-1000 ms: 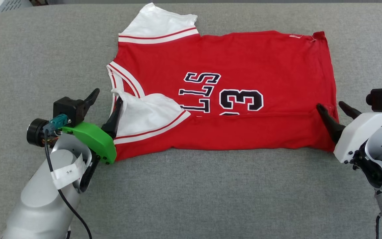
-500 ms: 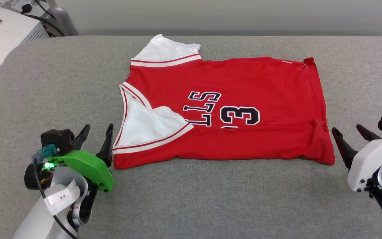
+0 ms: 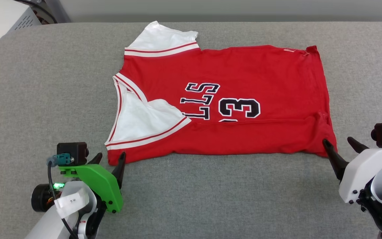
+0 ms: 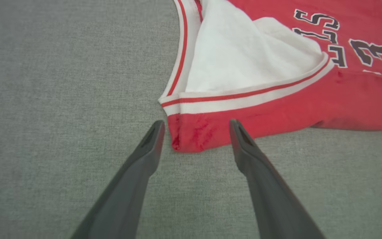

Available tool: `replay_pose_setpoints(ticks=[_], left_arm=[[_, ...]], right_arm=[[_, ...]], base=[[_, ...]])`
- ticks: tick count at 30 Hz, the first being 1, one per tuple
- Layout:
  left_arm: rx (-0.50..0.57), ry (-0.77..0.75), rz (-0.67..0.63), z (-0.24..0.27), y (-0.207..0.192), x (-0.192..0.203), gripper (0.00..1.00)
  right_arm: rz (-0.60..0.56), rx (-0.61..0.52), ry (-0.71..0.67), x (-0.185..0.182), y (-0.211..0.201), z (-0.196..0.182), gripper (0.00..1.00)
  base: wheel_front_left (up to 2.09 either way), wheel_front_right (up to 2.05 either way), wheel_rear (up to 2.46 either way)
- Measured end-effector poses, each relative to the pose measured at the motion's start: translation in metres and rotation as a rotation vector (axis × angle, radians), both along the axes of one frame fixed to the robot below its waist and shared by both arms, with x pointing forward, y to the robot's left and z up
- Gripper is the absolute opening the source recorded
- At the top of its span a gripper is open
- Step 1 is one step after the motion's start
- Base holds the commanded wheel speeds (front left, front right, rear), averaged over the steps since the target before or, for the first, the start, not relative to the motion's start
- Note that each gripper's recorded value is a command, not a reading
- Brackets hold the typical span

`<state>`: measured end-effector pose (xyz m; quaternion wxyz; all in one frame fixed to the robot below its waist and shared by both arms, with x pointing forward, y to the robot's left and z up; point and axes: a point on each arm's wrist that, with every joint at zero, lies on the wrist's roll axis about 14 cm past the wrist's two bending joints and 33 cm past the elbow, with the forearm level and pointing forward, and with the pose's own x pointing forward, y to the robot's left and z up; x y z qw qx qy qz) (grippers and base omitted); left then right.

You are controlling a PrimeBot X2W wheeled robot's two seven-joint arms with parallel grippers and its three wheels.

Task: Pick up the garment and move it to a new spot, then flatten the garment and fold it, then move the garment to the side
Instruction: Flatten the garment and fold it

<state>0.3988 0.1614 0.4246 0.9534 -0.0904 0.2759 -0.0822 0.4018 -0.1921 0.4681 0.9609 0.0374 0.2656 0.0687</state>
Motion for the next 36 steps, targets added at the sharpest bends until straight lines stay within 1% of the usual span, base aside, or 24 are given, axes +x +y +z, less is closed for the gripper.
replay_pose_setpoints(ticks=[8,15,16,17,18,21,23,25,28,31,36], left_arm=[[0.064,0.126,0.070,-0.034,0.017,0.003,1.00],[0.094,0.183,0.057,-0.054,0.018,0.008,1.00],[0.098,0.195,0.050,-0.056,0.018,0.009,0.81],[0.096,0.208,0.037,-0.058,0.016,0.008,0.38],[0.091,0.215,0.028,-0.059,0.014,0.008,0.00],[0.067,0.221,0.012,-0.057,0.010,0.009,0.00],[0.026,0.217,0.024,-0.055,0.006,0.008,0.00],[0.013,0.206,0.027,-0.052,0.006,0.007,0.00],[-0.019,0.162,0.022,-0.041,0.002,0.007,0.00],[-0.028,0.125,0.015,-0.030,0.000,0.003,0.00],[-0.057,0.012,0.022,0.003,-0.001,0.007,0.00]], right_arm=[[-0.015,-0.001,0.030,-0.002,-0.003,-0.012,1.00],[-0.042,-0.007,0.036,-0.001,-0.012,-0.018,1.00],[-0.045,-0.008,0.040,-0.002,-0.013,-0.020,1.00],[-0.049,-0.008,0.041,-0.002,-0.014,-0.021,1.00],[-0.051,-0.008,0.044,-0.003,-0.015,-0.022,1.00],[-0.054,-0.008,0.045,-0.004,-0.016,-0.022,1.00],[-0.058,-0.011,0.037,-0.003,-0.018,-0.019,1.00],[-0.060,-0.012,0.026,-0.003,-0.019,-0.016,1.00],[-0.058,-0.031,0.026,-0.003,-0.021,-0.012,1.00],[-0.053,-0.048,0.038,-0.003,-0.021,-0.011,1.00],[-0.083,-0.010,0.031,0.010,-0.018,-0.008,1.00]], base=[[0.00,0.00,0.00],[0.00,0.00,0.00],[0.00,0.00,0.00],[0.00,0.00,0.00],[0.00,0.00,0.00],[0.00,0.00,0.00],[0.00,0.00,0.00],[0.00,0.00,0.00],[0.00,0.00,0.00],[0.00,0.00,0.00],[0.00,0.00,0.00]])
